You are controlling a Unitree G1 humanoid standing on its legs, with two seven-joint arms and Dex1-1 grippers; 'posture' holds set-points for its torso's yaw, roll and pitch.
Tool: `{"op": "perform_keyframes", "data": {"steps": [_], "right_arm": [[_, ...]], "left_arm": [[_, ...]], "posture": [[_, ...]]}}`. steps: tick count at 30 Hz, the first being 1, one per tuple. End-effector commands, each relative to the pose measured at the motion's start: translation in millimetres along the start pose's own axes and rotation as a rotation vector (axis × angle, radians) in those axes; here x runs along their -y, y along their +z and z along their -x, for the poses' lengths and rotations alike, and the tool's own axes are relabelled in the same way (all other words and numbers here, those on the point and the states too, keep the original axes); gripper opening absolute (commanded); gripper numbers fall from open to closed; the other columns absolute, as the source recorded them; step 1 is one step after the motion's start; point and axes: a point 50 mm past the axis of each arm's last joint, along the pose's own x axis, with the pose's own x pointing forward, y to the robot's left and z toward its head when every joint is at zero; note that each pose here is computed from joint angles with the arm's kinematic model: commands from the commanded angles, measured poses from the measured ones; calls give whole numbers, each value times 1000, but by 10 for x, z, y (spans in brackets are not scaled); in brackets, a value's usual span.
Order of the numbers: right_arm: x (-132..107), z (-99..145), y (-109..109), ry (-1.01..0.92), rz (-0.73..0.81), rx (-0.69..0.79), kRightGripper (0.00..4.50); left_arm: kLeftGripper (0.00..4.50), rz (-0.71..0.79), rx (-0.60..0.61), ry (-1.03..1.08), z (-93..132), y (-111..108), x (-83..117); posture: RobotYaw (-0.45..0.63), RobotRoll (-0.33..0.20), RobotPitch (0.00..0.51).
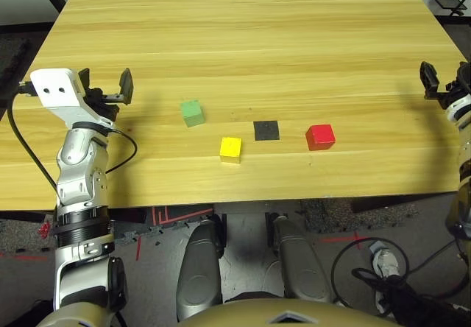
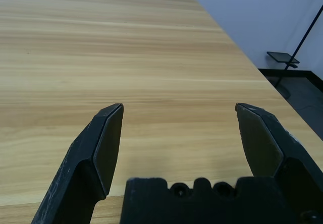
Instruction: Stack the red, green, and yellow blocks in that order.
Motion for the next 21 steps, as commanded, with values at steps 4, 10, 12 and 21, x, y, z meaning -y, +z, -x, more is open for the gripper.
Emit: {"op": "perform_keyframes", "data": {"steps": [4, 10, 12, 21], "right_arm": [[165, 140, -84, -36, -17, -19, 4500], [-204, -22, 203, 467, -67, -12, 4500], [-358, -13, 309, 686, -32, -7, 4500], [-805, 105, 396, 1314, 122, -43, 4500]], "left_arm": [[4479, 17, -49, 9, 33, -139, 9], [4479, 57, 51, -335, -57, 324, 79], [4479, 42, 46, -561, -38, 485, 188], [4479, -95, -103, -1141, 120, 666, 487]], "posture": [[12, -63, 256], [48, -62, 260], [62, -69, 256], [91, -76, 238]]}}
